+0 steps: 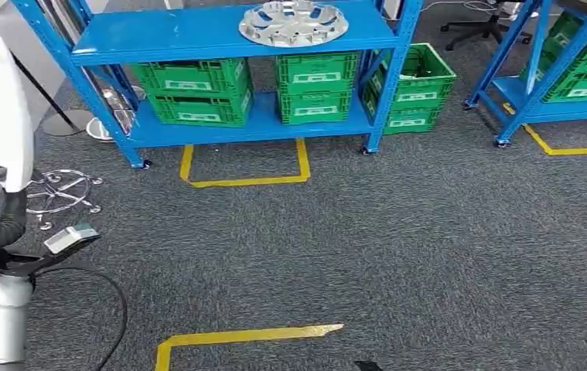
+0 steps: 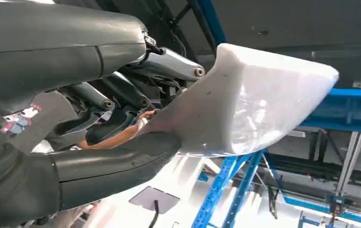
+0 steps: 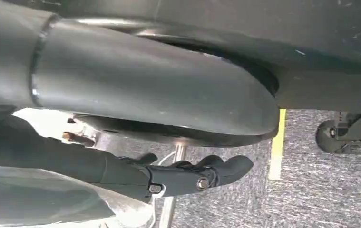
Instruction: Take the parts from the cabinet and place them on the table.
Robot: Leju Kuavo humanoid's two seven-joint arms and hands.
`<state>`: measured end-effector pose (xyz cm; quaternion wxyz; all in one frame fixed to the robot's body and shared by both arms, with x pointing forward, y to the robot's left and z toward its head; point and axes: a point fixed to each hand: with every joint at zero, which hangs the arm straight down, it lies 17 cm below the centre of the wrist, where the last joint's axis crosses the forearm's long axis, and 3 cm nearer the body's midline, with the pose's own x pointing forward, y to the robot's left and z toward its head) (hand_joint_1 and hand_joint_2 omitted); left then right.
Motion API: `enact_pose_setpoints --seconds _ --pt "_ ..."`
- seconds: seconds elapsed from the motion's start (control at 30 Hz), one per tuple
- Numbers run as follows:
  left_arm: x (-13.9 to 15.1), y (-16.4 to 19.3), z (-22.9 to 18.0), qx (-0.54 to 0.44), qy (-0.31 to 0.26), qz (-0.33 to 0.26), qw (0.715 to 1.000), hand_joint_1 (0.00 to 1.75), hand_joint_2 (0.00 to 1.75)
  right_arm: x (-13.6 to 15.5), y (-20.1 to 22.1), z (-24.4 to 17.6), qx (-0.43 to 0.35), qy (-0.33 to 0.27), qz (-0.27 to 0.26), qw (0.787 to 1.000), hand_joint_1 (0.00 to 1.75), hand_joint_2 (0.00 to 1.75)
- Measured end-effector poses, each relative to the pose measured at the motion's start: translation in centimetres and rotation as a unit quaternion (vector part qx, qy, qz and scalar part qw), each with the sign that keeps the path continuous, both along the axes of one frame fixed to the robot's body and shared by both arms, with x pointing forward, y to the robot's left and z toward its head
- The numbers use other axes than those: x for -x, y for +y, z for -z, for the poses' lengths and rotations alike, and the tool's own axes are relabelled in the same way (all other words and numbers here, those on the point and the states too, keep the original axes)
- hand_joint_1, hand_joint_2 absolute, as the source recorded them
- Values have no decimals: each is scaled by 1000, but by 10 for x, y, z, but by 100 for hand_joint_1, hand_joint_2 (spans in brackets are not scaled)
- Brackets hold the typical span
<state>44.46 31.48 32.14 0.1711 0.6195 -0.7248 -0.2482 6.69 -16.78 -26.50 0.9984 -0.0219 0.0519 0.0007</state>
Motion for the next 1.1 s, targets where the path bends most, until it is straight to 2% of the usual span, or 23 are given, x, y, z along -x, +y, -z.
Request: enact_pose_setpoints --seconds 0.7,0.97,1.1 --pt "5 20 18 18 15 0 1000 175 175 -5 -3 0 11 -15 -47 999 0 0" --pt "5 23 18 19 17 -7 1000 175 175 -10 2 -1 1 -18 -34 999 0 0" --pt "-3 20 9 29 12 -7 999 175 175 -11 9 -2 -16 -16 -8 1000 0 0"
